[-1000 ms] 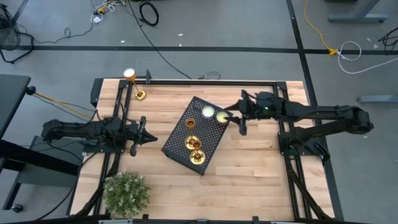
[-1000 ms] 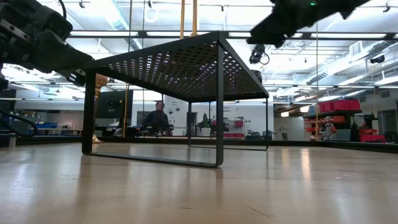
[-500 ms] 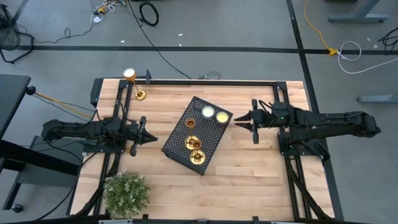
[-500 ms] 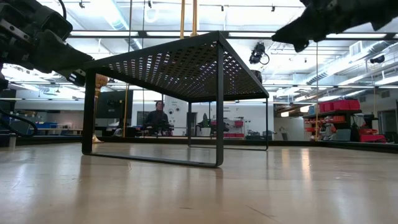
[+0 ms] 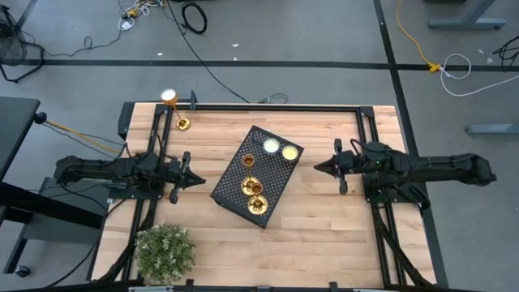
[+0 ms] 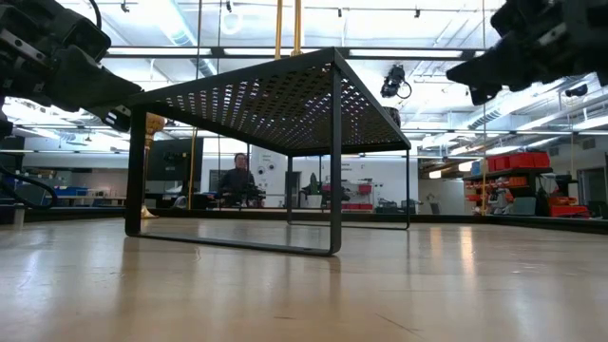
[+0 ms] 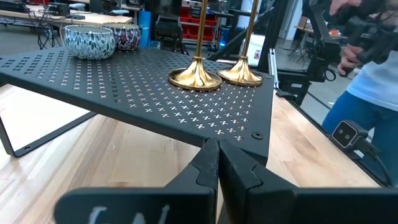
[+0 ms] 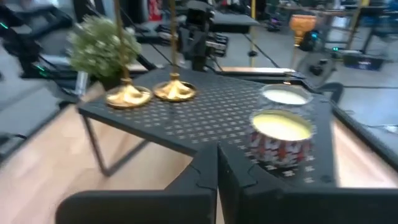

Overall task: Stock candles on shelf
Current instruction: Put the orange scented candle on the shelf

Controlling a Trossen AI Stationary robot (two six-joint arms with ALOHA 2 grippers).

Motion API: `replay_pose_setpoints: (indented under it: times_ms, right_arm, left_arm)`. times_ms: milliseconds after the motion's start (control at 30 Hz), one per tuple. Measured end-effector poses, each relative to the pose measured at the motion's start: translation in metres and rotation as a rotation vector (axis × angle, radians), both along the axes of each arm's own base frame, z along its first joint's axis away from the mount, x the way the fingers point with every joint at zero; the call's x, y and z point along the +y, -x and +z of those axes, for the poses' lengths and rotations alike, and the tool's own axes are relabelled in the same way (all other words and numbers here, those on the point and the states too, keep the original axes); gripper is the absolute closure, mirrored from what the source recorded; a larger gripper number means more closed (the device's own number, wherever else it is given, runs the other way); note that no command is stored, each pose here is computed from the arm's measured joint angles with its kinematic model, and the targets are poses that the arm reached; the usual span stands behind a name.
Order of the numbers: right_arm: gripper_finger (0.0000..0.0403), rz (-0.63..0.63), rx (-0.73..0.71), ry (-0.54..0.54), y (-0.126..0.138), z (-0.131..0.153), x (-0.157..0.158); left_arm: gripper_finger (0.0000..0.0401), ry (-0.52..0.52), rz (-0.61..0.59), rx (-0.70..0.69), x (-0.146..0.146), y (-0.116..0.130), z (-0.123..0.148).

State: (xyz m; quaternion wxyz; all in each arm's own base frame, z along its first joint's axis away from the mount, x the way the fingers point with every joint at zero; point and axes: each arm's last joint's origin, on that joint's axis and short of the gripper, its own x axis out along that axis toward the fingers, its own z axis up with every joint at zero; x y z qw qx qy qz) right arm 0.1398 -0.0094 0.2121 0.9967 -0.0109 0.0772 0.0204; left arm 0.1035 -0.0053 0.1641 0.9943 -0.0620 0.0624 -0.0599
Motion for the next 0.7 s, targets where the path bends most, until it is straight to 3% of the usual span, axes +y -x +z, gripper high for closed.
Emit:
replay_pose_setpoints:
  times_ms: [400, 700]
  right_arm:
    - [0.0401, 0.071, -0.154, 0.029, 0.021, -0.014, 0.009]
    - [0.0401, 0.103, -0.183, 0.026, 0.029, -0.031, 0.013]
  left_arm:
    - [0.0387, 0.0, 0.0, 0.0, 0.0, 0.0, 0.0]
    - [0.0387, 0.0, 0.0, 0.0, 0.0, 0.0, 0.0]
